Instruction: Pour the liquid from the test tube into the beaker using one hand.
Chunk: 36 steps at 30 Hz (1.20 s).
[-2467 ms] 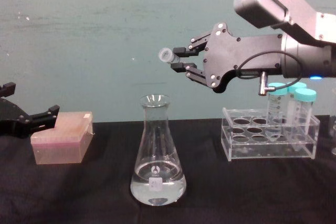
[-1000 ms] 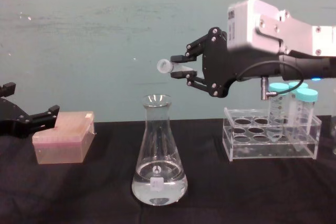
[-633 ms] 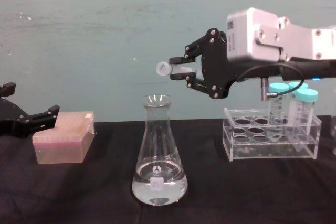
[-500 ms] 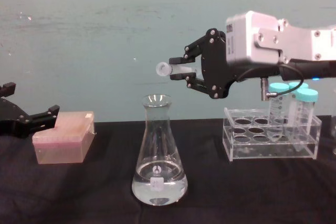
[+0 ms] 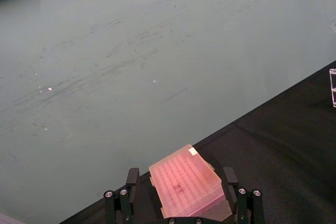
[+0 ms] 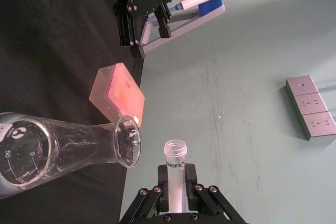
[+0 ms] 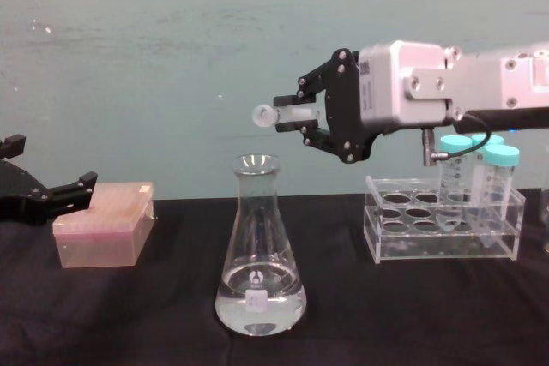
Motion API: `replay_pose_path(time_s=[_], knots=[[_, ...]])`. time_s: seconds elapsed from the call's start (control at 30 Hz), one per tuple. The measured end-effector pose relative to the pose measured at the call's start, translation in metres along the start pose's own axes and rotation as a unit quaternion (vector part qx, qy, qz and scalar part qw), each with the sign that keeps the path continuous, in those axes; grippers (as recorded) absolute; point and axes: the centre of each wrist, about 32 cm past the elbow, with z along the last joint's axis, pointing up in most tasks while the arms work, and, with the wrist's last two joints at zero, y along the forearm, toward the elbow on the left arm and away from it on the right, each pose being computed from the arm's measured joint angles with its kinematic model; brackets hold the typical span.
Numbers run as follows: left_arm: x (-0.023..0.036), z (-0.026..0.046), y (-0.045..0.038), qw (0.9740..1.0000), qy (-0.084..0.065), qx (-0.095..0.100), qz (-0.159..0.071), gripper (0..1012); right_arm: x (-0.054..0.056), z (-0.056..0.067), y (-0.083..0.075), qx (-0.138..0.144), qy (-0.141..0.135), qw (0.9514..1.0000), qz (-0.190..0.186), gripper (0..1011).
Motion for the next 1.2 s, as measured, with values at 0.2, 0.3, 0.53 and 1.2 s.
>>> replay_pose_path(time_s=[0.2,0.3,0.53,1.2], knots=[[0.0,0.0,0.0,1.0,0.0,0.0,0.0,1000,-0.0002,0.0007,0.0014,-0.001,-0.012,0.9999,0.002,188],[0.0,0.0,0.0,1.0,0.0,0.0,0.0,1000,-0.0004,0.0008,0.0017,-0.001,-0.016,0.9999,0.004,189],[0.0,0.0,0.0,1.0,0.0,0.0,0.0,1000,-0.0007,0.002,0.0022,-0.003,-0.028,0.9996,0.008,189],[0.0,0.0,0.0,1.0,0.0,0.0,0.0,1000,-0.0011,0.0043,0.0011,-0.004,-0.081,0.9967,0.009,189]])
